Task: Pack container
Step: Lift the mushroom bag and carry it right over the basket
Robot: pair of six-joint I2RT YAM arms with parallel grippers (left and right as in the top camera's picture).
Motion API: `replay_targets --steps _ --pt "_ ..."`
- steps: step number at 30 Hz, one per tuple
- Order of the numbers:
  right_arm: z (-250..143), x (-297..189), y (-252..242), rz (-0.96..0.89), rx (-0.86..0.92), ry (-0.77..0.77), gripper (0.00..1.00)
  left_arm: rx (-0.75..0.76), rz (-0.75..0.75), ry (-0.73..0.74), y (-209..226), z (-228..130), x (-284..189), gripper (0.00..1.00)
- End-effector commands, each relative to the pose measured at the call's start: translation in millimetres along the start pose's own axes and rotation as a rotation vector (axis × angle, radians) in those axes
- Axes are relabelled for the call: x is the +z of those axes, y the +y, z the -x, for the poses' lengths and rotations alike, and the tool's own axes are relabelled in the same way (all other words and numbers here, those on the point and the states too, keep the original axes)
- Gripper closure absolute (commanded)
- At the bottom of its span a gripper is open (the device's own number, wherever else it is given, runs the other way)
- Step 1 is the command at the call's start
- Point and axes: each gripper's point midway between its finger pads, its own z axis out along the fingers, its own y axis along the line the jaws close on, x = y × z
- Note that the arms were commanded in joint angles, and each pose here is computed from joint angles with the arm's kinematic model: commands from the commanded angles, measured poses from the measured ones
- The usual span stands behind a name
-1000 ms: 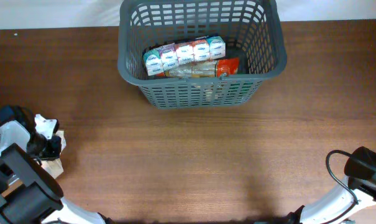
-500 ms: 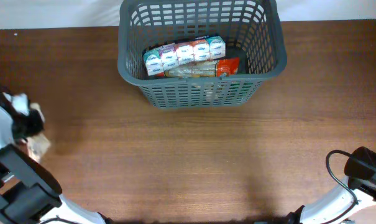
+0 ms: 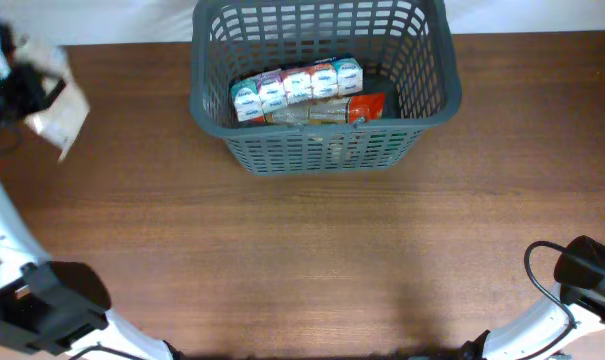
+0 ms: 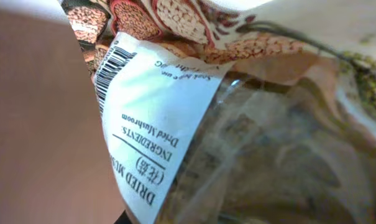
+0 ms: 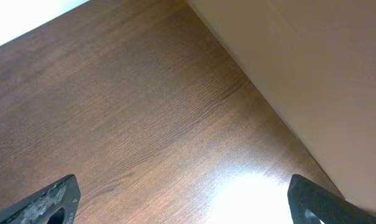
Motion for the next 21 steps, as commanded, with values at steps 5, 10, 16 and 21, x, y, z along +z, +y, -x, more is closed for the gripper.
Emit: replay_targets --steps 5,10,16,21 --pt "-1.9 2.1 0.2 0.004 0.005 0.011 0.01 0.448 -0.222 -0.263 -191.0 72.2 -36.0 0.98" --pt "-1.9 2.1 0.2 0.004 0.005 0.011 0.01 0.618 -0.216 -0.352 -266.8 77.8 -41.2 0.98" --pt "-1.9 2.1 0.2 0.004 0.005 0.011 0.01 0.906 -0.375 -0.308 -359.2 31.7 2.5 0.98" --pt "-1.9 2.1 0.2 0.004 0.005 0.011 0.01 0.994 -0.353 -0.241 -366.3 14.4 64.0 0.98"
